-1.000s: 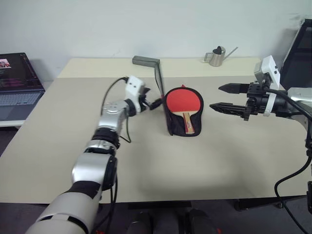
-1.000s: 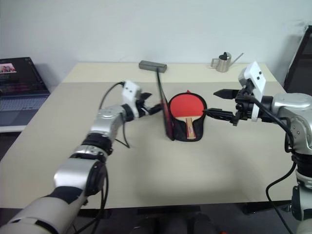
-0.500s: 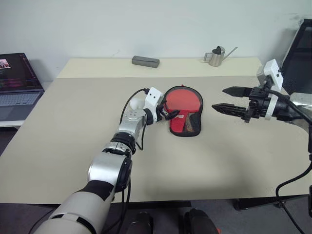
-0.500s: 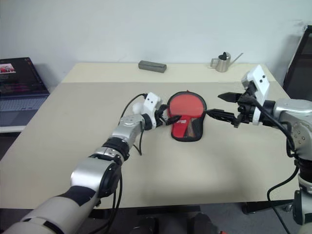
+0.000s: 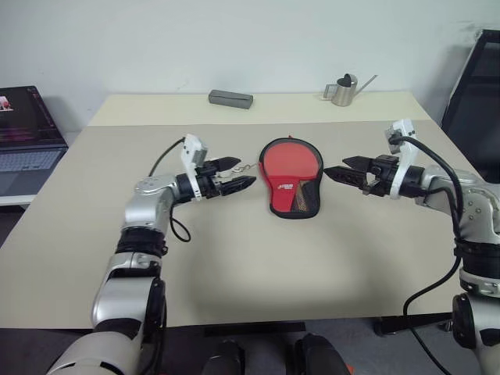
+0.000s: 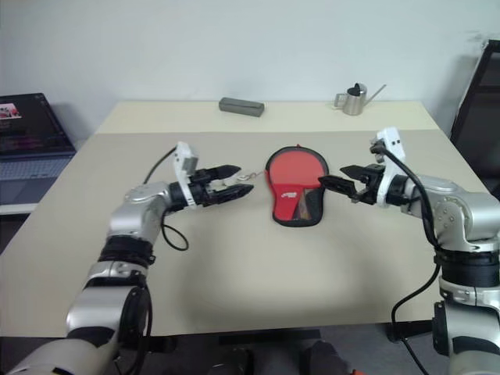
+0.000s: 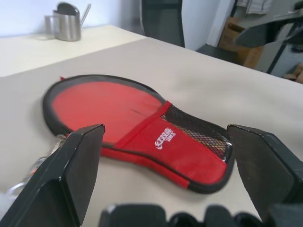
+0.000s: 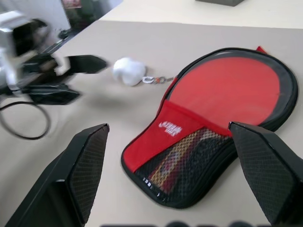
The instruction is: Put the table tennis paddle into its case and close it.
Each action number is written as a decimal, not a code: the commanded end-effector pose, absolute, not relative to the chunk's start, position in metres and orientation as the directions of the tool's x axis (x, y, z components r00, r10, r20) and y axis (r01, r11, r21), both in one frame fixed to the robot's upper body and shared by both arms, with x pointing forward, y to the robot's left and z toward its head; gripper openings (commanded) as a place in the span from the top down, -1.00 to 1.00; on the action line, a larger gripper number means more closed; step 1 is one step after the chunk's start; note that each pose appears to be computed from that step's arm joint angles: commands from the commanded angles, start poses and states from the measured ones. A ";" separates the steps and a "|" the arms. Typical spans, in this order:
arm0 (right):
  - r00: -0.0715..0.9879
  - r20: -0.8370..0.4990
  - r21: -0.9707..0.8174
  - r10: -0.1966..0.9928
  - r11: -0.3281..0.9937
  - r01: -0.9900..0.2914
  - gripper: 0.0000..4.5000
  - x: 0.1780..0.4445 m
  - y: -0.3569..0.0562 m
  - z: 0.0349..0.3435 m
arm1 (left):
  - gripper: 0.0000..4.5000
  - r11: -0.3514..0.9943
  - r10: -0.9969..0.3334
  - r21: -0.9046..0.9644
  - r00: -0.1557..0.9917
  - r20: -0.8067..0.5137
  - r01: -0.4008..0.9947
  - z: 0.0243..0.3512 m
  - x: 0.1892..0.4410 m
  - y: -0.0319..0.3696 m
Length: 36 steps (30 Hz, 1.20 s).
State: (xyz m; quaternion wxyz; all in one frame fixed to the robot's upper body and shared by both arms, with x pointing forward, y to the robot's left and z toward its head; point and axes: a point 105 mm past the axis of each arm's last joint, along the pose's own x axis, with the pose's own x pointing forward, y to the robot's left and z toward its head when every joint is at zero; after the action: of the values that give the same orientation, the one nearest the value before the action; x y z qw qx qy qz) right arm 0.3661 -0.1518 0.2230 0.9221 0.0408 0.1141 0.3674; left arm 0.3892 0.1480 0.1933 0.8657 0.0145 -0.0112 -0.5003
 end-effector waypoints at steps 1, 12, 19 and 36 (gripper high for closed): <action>0.762 -0.170 0.150 0.625 0.780 -0.607 -0.97 0.389 -0.154 0.222 | -1.00 0.474 -0.881 0.094 0.471 0.051 0.876 0.222 0.365 0.159; 0.758 -0.262 0.173 0.598 0.801 -0.573 -0.97 0.422 -0.135 0.181 | -1.00 0.504 -0.863 0.119 0.504 0.037 0.855 0.234 0.336 0.177; 0.754 -0.325 0.149 0.571 0.818 -0.556 -0.97 0.434 -0.127 0.152 | -1.00 0.530 -0.848 0.134 0.529 0.047 0.838 0.241 0.333 0.182; 0.733 -0.386 0.166 0.560 0.824 -0.541 -0.80 0.445 -0.105 0.120 | -1.00 0.545 -0.838 0.131 0.543 0.050 0.828 0.238 0.336 0.183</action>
State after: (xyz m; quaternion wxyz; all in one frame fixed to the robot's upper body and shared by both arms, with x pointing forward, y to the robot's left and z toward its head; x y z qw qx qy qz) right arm 0.4445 -0.1092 0.1194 0.9312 0.0210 0.2143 0.2942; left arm 0.3403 0.1820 0.2244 0.8792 0.0276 -0.0261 -0.4749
